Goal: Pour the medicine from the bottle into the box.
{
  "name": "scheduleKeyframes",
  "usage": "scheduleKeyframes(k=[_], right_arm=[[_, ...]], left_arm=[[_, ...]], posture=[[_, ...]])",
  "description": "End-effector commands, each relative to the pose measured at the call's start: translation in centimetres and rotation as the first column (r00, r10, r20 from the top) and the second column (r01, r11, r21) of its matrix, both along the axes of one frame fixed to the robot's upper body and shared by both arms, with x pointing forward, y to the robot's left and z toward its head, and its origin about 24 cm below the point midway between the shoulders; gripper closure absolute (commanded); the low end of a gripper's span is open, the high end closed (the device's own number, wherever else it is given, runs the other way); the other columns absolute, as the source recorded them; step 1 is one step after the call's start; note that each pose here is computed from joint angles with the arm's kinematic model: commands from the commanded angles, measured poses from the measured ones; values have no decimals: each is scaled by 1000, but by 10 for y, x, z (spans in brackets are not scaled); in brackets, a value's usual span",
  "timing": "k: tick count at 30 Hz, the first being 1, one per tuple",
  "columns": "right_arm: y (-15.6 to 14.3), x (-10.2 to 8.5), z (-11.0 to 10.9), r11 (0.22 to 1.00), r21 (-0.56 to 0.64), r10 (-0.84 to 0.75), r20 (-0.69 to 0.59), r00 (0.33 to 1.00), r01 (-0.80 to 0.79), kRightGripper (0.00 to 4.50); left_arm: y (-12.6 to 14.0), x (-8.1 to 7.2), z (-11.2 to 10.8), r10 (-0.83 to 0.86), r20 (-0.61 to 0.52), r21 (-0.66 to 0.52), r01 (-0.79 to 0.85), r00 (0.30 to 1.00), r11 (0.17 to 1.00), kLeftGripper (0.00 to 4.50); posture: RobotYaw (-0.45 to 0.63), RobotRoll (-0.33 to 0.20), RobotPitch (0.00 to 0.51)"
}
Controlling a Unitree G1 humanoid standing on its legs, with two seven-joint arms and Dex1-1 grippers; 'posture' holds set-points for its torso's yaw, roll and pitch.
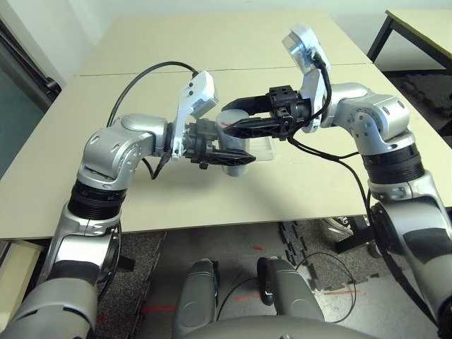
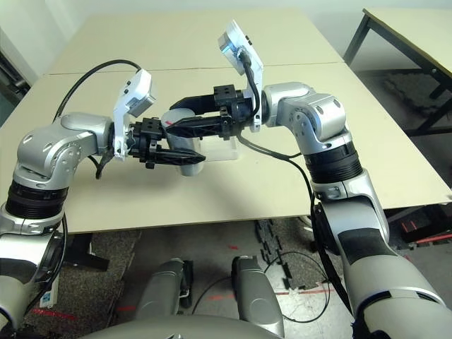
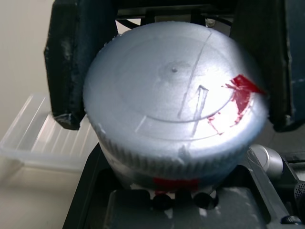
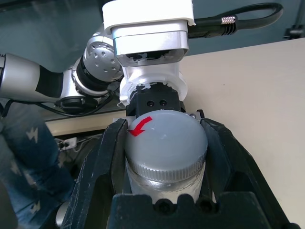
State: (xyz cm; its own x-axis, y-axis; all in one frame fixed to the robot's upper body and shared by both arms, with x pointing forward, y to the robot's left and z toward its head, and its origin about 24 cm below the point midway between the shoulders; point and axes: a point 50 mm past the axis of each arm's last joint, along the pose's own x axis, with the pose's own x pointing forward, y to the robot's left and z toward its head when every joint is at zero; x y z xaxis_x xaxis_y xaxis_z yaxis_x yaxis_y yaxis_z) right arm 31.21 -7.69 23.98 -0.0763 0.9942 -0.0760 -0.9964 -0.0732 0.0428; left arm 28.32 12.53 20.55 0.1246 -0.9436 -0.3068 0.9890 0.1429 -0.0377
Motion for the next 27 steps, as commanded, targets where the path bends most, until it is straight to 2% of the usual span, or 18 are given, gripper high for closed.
scheduleKeyframes(k=[1,3,4,8,18,27], right_arm=[[-29,16,-10,983,-61,-178,-29,984,176,1927],[-29,15,-11,982,-61,-180,-33,983,178,1927],[-29,15,-11,982,-61,-181,-35,983,179,1195],[-30,14,-12,980,-51,-193,-40,980,191,0],[-42,9,-14,962,-37,-271,-56,961,269,0],[-50,-7,-12,950,-45,-311,-68,948,308,0]], left_arm=[[-3,-15,7,-118,19,-36,119,993,992,1933],[-3,-14,7,-114,21,-41,114,993,993,1934],[-3,-13,7,-112,22,-43,112,994,993,1934],[-3,-9,5,-101,28,-47,102,995,994,1934],[0,0,-1,-85,42,-46,86,996,995,1936],[9,22,-11,-26,87,-21,28,996,999,1936]], posture=[[104,0,118],[103,0,118],[99,0,118],[87,0,116],[55,0,109],[23,0,93]])
